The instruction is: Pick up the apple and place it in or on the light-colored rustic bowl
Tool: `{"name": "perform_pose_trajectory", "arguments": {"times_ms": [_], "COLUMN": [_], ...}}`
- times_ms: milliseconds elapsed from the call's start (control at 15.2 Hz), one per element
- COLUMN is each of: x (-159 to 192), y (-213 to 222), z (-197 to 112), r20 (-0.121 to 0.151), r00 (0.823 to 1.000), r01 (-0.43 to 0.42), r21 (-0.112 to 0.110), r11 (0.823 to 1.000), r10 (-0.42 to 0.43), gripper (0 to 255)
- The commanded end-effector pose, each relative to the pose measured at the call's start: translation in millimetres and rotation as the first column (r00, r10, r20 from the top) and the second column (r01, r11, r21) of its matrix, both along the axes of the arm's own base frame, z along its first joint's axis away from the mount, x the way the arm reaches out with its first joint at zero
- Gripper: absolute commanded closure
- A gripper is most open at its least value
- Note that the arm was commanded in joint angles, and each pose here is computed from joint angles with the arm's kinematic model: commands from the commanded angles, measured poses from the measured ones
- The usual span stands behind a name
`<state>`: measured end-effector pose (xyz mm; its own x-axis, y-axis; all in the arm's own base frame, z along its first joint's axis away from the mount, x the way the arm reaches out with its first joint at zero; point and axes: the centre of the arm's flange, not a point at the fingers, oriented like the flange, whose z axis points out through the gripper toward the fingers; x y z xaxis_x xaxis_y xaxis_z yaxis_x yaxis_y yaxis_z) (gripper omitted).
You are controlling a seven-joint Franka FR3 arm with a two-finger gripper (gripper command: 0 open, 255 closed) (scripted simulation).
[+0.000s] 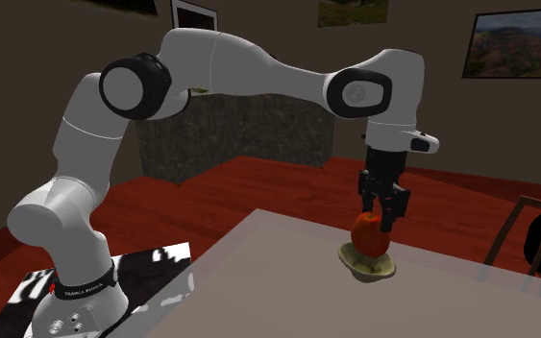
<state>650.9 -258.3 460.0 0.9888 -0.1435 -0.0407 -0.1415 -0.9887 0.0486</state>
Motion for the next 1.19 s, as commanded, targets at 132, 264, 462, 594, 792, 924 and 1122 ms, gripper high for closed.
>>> {"name": "perform_pose_trajectory", "arguments": {"times_ms": [132, 264, 462, 594, 792, 924, 1122], "x": [0.0, 0.0, 0.0, 1.2, 2.3, 2.3, 2.3], "y": [0.0, 0.0, 0.0, 1.1, 2.1, 2.1, 2.1], "z": [0.0, 0.0, 0.0, 26.4, 49.9, 49.9, 49.9], "r20": [0.000, 0.000, 0.000, 0.000, 0.000, 0.000, 0.000], "r00": [1.000, 1.000, 1.000, 1.000, 1.000, 1.000, 1.000], "r01": [0.000, 0.000, 0.000, 0.000, 0.000, 0.000, 0.000], "r21": [0.000, 0.000, 0.000, 0.000, 0.000, 0.000, 0.000], "r11": [1.000, 1.000, 1.000, 1.000, 1.000, 1.000, 1.000], "r10": [0.000, 0.000, 0.000, 0.000, 0.000, 0.000, 0.000], "gripper": [0, 0, 0, 0, 0, 0, 0]}}
